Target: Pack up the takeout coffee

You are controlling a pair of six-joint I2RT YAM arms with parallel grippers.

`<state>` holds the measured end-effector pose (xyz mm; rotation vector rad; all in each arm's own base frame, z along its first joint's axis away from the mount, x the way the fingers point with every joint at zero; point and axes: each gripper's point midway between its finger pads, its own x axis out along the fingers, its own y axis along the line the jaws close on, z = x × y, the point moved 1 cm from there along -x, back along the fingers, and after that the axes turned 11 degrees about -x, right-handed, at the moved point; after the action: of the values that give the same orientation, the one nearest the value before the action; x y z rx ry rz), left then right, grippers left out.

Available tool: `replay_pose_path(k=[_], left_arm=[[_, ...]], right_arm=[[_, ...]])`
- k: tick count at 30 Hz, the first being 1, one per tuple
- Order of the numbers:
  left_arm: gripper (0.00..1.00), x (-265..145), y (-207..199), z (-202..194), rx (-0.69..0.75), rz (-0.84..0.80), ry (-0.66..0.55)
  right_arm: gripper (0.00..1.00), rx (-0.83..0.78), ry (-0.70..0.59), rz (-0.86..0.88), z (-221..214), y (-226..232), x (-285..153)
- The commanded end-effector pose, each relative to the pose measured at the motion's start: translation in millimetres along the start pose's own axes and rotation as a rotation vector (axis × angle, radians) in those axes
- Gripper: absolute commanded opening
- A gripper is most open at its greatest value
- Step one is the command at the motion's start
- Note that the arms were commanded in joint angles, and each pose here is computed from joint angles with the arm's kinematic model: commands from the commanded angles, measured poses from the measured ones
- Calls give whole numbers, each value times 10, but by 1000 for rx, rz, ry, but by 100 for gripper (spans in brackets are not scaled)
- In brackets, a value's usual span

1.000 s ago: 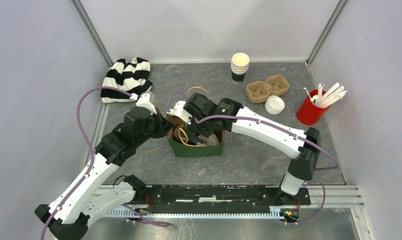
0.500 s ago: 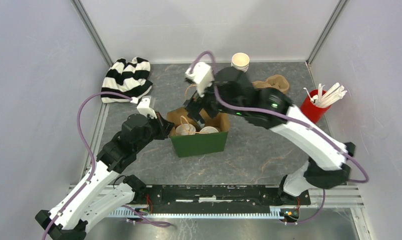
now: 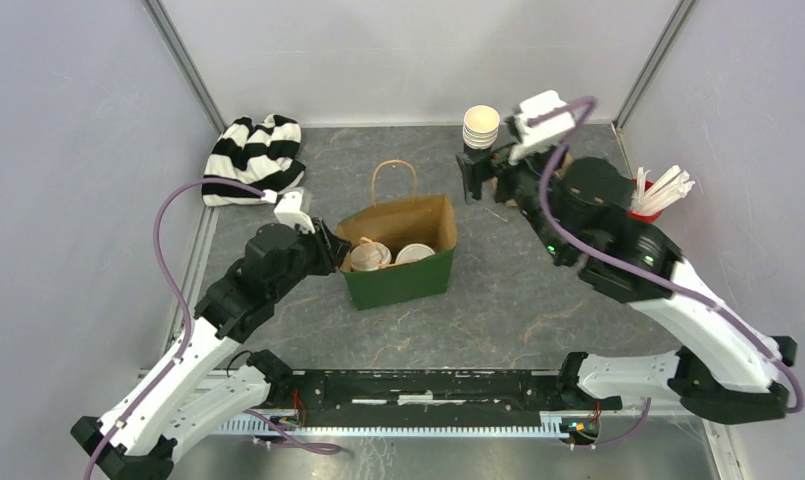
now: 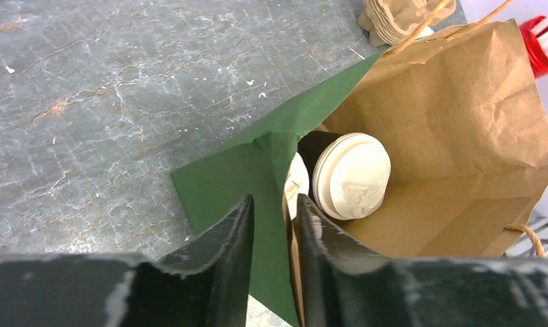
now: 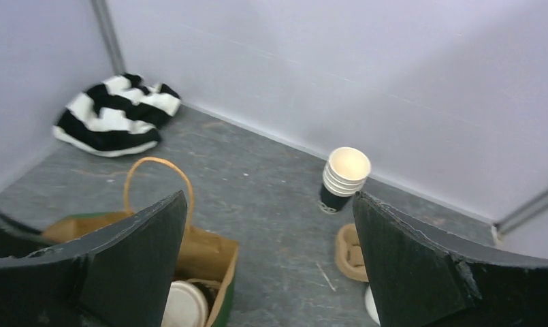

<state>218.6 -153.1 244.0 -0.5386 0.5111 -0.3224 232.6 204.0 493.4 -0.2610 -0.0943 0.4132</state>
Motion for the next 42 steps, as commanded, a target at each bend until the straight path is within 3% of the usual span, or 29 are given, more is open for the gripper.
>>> replay_pose_path(k=[1,5,11,13,18,24,27,35,42], left_arm=[[43,-30,-16,214,-39,88,-27],[67,-106,-137,392,-27,72,-51],[91,-305,-220,601,-27,86,-74],[97,-351,-218,609,-3,82,-70],[99,-705,-532,951,11,-7,-104],[100,-1038,-743,934,86,-157,-62],[100,-1166,-791,915,90,-206,-60],[100,-1169,-722,812,110,-204,-38],[100,-1019,-703,900,215,-132,-1]], right_arm=[[98,-135,154,-110,-317,-38,405],[98,-118,289,-92,-773,-61,682],[98,84,453,-113,-1317,-531,786],[98,71,490,-97,-1606,-620,753],[98,185,650,-187,-2122,-1247,493],[82,121,813,-387,-2502,-1956,-18],[79,22,901,-507,-2551,-2272,-218],[61,-97,986,-483,-2873,-2487,91],[70,-131,1034,-519,-3109,-2700,404]])
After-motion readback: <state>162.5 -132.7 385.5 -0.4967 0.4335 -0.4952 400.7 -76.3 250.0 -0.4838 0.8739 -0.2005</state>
